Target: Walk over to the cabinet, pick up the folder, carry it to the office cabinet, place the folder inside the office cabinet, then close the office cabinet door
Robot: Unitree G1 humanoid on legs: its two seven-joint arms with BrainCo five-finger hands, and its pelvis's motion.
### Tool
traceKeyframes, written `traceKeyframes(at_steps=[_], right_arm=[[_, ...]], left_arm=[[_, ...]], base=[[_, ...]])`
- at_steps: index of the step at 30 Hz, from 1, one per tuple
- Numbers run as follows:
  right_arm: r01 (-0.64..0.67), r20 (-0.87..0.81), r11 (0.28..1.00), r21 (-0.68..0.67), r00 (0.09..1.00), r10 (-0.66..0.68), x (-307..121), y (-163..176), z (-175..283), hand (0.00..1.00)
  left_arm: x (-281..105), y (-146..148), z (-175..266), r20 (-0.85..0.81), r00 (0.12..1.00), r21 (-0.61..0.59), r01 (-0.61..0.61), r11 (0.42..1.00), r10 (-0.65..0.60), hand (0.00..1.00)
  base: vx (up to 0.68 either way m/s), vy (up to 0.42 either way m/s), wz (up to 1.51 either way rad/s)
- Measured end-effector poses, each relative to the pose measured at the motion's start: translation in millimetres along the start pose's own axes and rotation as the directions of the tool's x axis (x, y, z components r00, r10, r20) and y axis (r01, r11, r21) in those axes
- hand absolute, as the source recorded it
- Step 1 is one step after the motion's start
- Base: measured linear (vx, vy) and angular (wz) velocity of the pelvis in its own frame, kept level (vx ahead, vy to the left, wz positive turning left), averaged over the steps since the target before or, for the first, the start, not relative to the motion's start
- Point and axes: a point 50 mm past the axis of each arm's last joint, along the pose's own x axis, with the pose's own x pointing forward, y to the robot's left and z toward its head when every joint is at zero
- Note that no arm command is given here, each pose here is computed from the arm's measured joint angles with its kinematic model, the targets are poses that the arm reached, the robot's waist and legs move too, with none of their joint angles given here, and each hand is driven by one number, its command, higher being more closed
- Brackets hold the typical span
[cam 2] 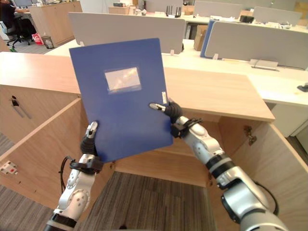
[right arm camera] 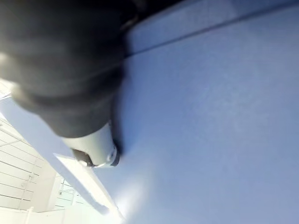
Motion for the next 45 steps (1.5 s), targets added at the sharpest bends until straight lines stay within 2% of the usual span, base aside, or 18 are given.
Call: traceKeyframes(at_steps=[7,11,13,16,18,19,20,23,25,28,29,30,32,34,35,38,41,45], right_arm=[[-0.009,-0.037,0.998,-0.059,0.999,0.007,-1,1,-5,1.00],[0.012,-0.074,0.995,-0.094,0.997,-0.019,-7,-2,-15,1.00],[0.047,-0.072,0.995,-0.083,0.996,-0.053,-15,-5,-23,1.00],[0.147,-0.021,0.989,0.021,0.989,-0.147,-29,-9,-32,1.00],[0.154,0.126,0.968,0.199,0.975,-0.182,-34,-8,-17,1.00],[0.102,0.285,0.952,0.290,0.940,-0.187,-36,0,6,1.00],[0.052,0.449,0.950,0.309,0.872,-0.194,-44,5,34,1.00],[0.061,0.682,0.967,0.248,0.698,-0.219,-74,0,81,1.00],[0.126,0.725,0.973,0.194,0.650,-0.229,-88,-2,88,1.00],[0.227,0.639,0.967,0.119,0.728,-0.249,-91,0,64,1.00],[0.236,0.613,0.966,0.104,0.750,-0.249,-90,1,58,1.00],[0.235,0.535,0.970,0.061,0.813,-0.230,-85,9,42,1.00],[0.223,0.447,0.975,0.024,0.869,-0.210,-81,17,23,1.00],[0.215,0.412,0.976,0.017,0.889,-0.203,-79,20,14,1.00],[0.189,0.349,0.982,0.024,0.919,-0.185,-72,27,-2,1.00],[0.165,0.312,0.984,0.067,0.933,-0.178,-67,35,-15,1.00],[0.162,0.300,0.983,0.087,0.937,-0.181,-68,39,-21,1.00],[0.102,0.276,0.990,0.095,0.953,-0.124,-62,52,-27,1.00]], left_arm=[[-6,13,-22,-0.082,0.996,-0.048,-0.038,0.998,0.034,0.00],[-16,22,-48,-0.199,0.978,-0.052,-0.077,0.996,0.065,0.00],[-22,27,-61,-0.247,0.964,-0.056,-0.116,0.992,0.098,0.00],[-33,37,-75,-0.291,0.940,-0.090,-0.214,0.973,0.180,0.00],[-49,53,-91,-0.374,0.883,-0.113,-0.348,0.931,0.285,0.00],[-70,68,-103,-0.441,0.814,-0.114,-0.468,0.876,0.377,0.00],[-93,79,-111,-0.486,0.744,-0.112,-0.573,0.812,0.458,0.00],[-128,96,-114,-0.507,0.645,-0.091,-0.699,0.709,0.571,0.00],[-146,109,-110,-0.502,0.582,-0.064,-0.763,0.644,0.640,0.00],[-168,119,-111,-0.518,0.503,-0.025,-0.818,0.575,0.692,0.00],[-173,120,-113,-0.526,0.486,-0.014,-0.825,0.564,0.698,0.00],[-185,120,-117,-0.546,0.440,0.009,-0.848,0.530,0.713,0.00],[-199,121,-120,-0.559,0.382,0.033,-0.876,0.481,0.736,0.00],[-205,122,-121,-0.564,0.356,0.047,-0.887,0.460,0.745,0.00],[-222,123,-123,-0.575,0.292,0.086,-0.908,0.411,0.764,0.00],[-245,122,-127,-0.604,0.194,0.158,-0.921,0.355,0.773,0.00],[-264,125,-125,-0.625,0.116,0.269,-0.896,0.352,0.772,0.00],[-266,128,-124,-0.630,0.106,0.320,-0.867,0.382,0.770,0.00]], base=[[0.02,0.002,-0.01],[0.00,0.000,0.00],[0.00,0.007,-0.02],[0.01,0.016,-0.08],[0.01,0.014,-0.08],[0.03,0.015,-0.13],[0.03,0.011,-0.13],[0.04,0.008,-0.06],[0.02,0.006,-0.07],[0.00,0.003,-0.08],[0.00,0.010,-0.07],[0.00,0.012,-0.05],[0.01,0.013,-0.05],[-0.01,-0.003,-0.13],[-0.03,-0.015,-0.22],[-0.04,0.021,-0.27],[-0.06,0.081,-0.24],[-0.07,0.044,-0.31]])
